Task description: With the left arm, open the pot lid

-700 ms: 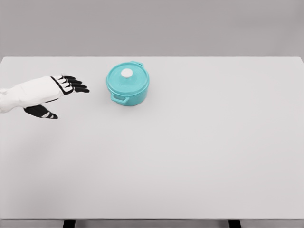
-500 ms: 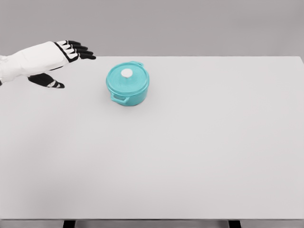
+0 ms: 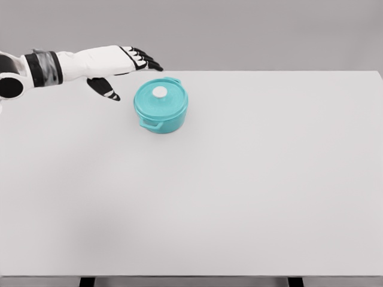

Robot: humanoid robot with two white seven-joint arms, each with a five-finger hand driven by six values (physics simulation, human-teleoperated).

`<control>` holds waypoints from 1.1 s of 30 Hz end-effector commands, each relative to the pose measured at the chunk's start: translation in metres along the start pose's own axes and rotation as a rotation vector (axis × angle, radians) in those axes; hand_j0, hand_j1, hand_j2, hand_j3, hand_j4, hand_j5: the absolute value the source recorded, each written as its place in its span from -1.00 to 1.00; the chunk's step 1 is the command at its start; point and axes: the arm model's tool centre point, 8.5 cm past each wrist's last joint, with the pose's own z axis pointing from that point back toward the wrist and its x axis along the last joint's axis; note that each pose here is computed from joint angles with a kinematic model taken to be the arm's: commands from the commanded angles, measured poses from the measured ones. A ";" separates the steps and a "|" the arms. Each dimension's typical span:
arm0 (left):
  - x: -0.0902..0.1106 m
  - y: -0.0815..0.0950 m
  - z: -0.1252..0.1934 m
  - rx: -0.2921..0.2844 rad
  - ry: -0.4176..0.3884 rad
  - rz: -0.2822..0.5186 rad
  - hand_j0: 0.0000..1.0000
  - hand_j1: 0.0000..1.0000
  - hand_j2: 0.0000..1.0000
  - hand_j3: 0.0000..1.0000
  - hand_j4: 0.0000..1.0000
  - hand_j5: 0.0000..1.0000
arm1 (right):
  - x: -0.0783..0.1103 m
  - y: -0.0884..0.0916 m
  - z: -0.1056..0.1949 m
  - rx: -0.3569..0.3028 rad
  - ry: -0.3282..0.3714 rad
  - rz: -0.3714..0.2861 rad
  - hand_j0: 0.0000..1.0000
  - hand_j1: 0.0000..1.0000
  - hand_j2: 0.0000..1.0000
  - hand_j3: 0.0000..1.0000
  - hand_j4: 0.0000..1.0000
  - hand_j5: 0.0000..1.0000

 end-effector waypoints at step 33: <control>0.004 0.015 -0.074 -0.198 -0.006 0.010 1.00 1.00 1.00 1.00 1.00 1.00 | -0.001 0.000 0.000 0.000 0.001 -0.001 1.00 1.00 1.00 1.00 1.00 1.00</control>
